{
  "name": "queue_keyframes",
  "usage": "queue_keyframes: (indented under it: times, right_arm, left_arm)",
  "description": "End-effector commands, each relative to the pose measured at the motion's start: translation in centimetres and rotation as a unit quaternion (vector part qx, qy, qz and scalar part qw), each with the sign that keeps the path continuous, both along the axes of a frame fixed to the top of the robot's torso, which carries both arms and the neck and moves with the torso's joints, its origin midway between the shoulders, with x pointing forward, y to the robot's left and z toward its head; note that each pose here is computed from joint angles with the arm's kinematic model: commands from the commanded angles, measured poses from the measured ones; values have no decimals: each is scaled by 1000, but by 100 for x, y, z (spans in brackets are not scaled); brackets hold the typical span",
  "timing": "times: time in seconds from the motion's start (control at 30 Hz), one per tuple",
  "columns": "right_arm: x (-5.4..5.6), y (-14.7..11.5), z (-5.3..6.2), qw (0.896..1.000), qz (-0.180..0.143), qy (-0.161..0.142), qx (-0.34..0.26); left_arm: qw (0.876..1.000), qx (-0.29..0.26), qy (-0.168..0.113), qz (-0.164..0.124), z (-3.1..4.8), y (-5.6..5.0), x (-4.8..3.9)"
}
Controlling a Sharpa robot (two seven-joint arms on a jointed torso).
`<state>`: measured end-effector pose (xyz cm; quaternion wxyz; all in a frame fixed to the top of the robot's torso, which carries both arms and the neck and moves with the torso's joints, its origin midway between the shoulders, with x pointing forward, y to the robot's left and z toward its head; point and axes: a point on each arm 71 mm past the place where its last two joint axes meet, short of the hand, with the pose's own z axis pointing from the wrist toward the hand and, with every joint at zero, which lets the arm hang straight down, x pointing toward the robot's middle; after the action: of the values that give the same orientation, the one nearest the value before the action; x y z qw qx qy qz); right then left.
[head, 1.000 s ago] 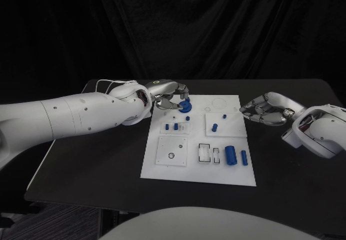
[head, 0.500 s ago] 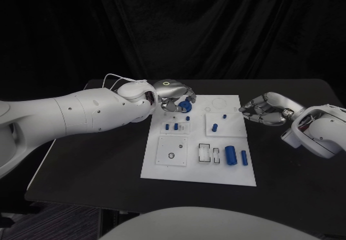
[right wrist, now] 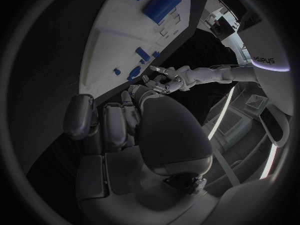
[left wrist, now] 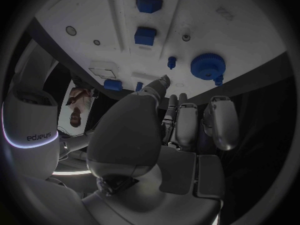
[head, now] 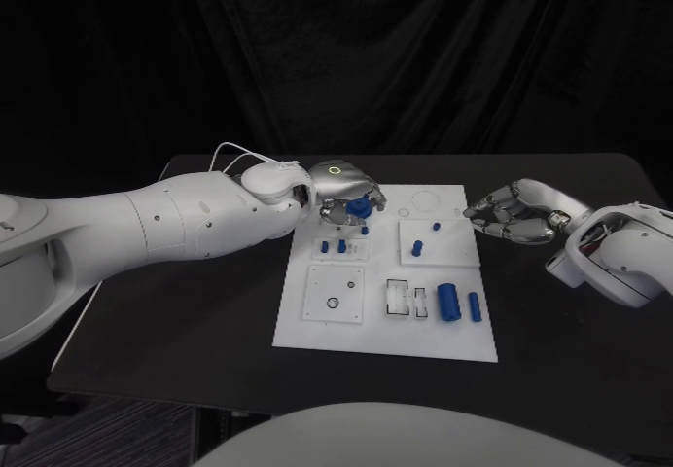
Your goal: Assemble the parts on the task board
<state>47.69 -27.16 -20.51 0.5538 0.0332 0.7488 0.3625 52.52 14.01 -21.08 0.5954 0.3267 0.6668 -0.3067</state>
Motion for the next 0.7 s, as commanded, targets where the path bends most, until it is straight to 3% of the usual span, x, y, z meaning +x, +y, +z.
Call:
queue_keyframes:
  times: [0.03, 0.7]
  right_arm:
    - [-6, 3, 1, 1000, -1, -5, 3]
    - [-3, 14, -4, 1000, 0, -2, 2]
  left_arm:
    - [1000, 19, -1, -15, -39, -24, -18]
    - [999, 34, 20, -4, -148, -27, -10]
